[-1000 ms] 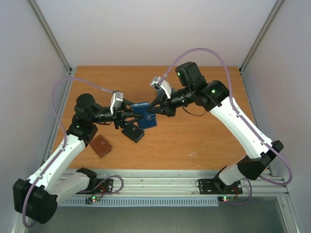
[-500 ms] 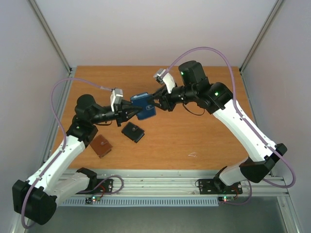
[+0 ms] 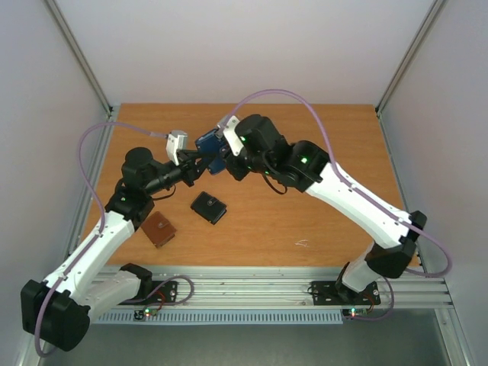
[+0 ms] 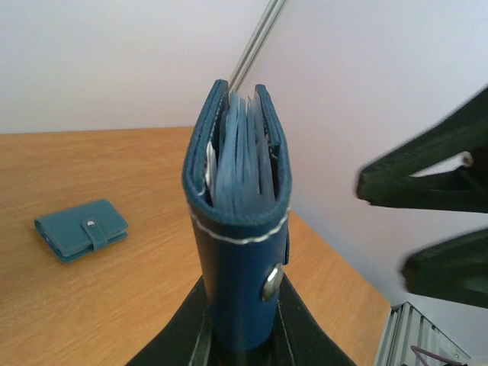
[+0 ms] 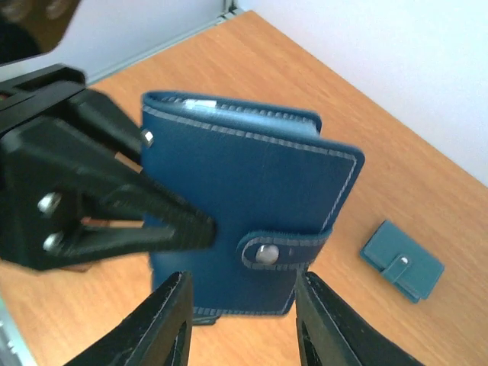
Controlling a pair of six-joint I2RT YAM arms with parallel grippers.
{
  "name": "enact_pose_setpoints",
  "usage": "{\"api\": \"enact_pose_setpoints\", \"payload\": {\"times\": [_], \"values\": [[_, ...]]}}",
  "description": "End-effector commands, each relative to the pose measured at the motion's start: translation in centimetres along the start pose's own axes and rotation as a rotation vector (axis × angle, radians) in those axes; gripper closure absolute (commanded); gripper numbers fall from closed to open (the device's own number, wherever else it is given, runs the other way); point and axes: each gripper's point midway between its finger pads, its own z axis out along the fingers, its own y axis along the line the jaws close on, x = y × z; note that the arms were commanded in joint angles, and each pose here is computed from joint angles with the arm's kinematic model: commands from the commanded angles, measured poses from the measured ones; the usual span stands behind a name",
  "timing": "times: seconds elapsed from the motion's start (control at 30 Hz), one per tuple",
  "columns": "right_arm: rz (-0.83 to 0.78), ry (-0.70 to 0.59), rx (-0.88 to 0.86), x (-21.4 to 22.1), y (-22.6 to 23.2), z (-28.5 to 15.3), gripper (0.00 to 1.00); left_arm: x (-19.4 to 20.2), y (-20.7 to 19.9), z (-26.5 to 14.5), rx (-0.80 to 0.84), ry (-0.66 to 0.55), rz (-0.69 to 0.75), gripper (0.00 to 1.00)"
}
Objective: Take the credit cards out of the card holder
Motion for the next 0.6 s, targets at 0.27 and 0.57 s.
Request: {"api": "enact_pose_setpoints", "payload": {"times": [0.27, 0.57], "values": [[-0.015, 0.053, 0.141, -0.4, -1.8, 3.8, 0.66, -1.4, -1.0, 0.1, 0.041, -0.052, 0.003, 1.00], [-0.017, 0.068, 0.202, -0.1, -2.7, 4.2, 0.99, -1.3, -1.7, 0.0, 0.083, -0.045, 0.011, 1.00]]}}
